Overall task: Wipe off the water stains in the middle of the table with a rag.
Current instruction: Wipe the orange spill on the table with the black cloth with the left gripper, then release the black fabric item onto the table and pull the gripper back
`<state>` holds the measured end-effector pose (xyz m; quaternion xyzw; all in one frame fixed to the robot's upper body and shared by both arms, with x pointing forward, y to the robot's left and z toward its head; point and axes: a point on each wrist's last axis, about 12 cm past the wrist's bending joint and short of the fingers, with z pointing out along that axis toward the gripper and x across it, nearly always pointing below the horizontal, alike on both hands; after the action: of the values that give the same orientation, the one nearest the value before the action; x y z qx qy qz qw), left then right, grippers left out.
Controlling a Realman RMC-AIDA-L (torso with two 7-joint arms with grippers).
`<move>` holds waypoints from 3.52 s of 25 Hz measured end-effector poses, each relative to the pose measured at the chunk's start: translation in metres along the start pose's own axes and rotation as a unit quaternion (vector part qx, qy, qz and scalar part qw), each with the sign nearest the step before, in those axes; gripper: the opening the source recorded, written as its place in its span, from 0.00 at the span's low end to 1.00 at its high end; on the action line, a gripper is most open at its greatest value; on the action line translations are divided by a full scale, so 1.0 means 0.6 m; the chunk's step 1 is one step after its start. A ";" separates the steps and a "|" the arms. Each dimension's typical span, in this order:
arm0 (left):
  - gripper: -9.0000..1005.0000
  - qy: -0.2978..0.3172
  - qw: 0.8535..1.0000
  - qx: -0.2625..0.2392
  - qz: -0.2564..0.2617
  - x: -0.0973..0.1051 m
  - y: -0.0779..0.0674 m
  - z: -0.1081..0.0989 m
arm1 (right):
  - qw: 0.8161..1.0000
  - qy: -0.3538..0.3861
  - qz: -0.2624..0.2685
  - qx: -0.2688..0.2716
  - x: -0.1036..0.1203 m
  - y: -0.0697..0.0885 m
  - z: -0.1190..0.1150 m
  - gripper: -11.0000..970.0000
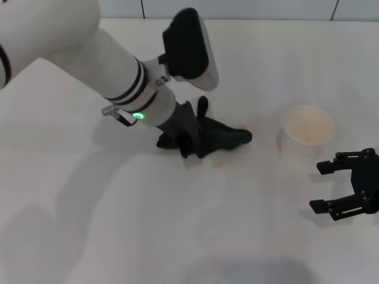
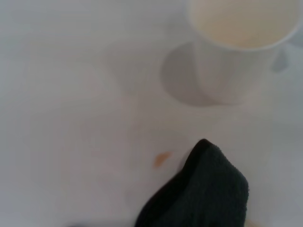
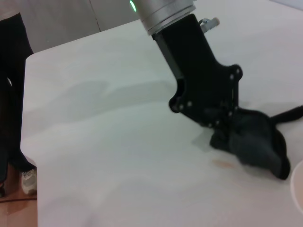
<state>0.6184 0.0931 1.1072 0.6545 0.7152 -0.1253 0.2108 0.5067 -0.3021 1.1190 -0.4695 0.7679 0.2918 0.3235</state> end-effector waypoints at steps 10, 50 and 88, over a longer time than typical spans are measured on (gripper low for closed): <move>0.05 -0.038 0.993 -0.085 -0.070 0.023 0.050 -0.019 | 1.000 0.003 -0.010 -0.009 -0.010 -0.001 0.011 0.90; 0.10 -0.025 0.997 0.063 0.037 -0.016 -0.030 -0.026 | 1.000 0.003 -0.017 -0.021 -0.019 0.003 0.017 0.90; 0.14 -0.057 0.997 0.051 -0.004 0.021 -0.030 -0.038 | 0.999 0.006 -0.023 -0.034 -0.028 0.006 0.028 0.90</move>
<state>0.5968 0.1123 1.1196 0.6535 0.6970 -0.1999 0.2173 0.5128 -0.2792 1.1220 -0.4997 0.7484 0.3074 0.3095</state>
